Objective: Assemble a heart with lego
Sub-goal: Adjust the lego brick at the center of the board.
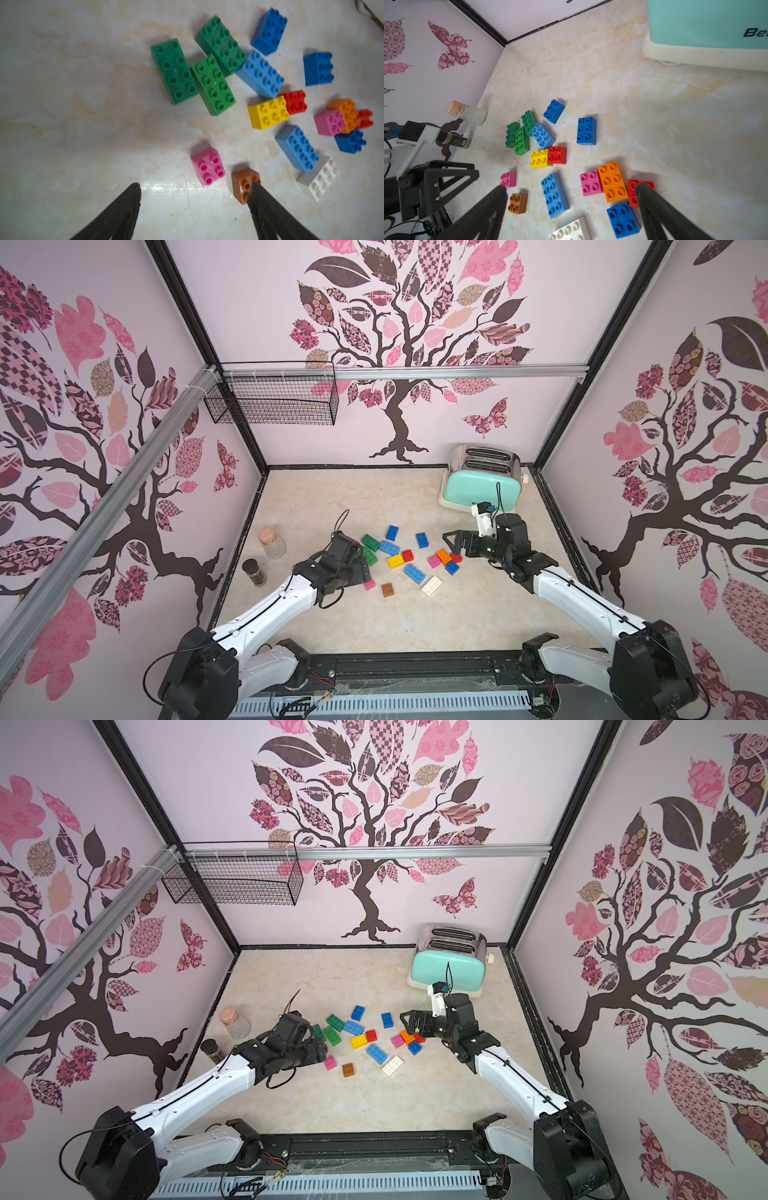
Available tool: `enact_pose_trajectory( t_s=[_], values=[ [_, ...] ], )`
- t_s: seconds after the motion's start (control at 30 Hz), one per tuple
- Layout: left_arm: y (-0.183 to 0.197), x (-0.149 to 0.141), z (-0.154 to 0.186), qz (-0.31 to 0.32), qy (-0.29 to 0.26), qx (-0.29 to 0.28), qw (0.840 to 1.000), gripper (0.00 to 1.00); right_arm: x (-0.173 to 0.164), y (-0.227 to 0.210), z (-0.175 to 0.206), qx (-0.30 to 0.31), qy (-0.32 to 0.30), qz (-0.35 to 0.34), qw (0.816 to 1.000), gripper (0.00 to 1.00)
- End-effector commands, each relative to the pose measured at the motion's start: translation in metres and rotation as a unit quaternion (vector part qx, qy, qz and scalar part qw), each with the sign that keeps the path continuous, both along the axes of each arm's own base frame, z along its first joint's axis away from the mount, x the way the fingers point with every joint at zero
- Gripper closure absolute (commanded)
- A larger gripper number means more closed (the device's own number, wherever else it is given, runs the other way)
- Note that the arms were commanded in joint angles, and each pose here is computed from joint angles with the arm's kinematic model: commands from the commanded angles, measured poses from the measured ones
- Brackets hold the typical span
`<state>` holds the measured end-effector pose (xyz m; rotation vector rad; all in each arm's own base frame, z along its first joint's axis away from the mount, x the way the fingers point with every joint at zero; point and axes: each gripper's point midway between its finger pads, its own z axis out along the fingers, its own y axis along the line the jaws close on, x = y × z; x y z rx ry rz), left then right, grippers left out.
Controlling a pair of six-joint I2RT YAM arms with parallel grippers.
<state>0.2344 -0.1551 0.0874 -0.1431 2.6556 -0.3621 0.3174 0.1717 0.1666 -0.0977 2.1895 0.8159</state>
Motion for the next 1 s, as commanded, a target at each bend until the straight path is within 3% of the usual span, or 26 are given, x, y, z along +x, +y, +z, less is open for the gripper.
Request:
enact_pose_trajectory(
  t_s=[0.0, 0.27, 0.57, 0.97],
  values=[
    [-0.009, -0.017, -0.008, 0.012, 0.031, -0.005, 0.999, 0.16, 0.0, 0.0, 0.01, -0.008, -0.004, -0.001, 1.0, 0.0],
    [-0.019, -0.009, -0.031, 0.022, 0.058, 0.021, 0.998, 0.2, -0.009, 0.004, 0.007, -0.012, -0.01, 0.014, 1.0, 0.0],
    [-0.032, 0.004, -0.048, 0.029, 0.083, 0.044, 0.995, 0.31, -0.01, 0.006, 0.011, -0.008, -0.021, 0.021, 1.0, 0.0],
    [-0.034, 0.008, -0.065, -0.016, 0.117, 0.111, 0.987, 0.61, -0.011, 0.007, 0.014, -0.005, -0.029, 0.023, 0.999, 0.0]
  ],
)
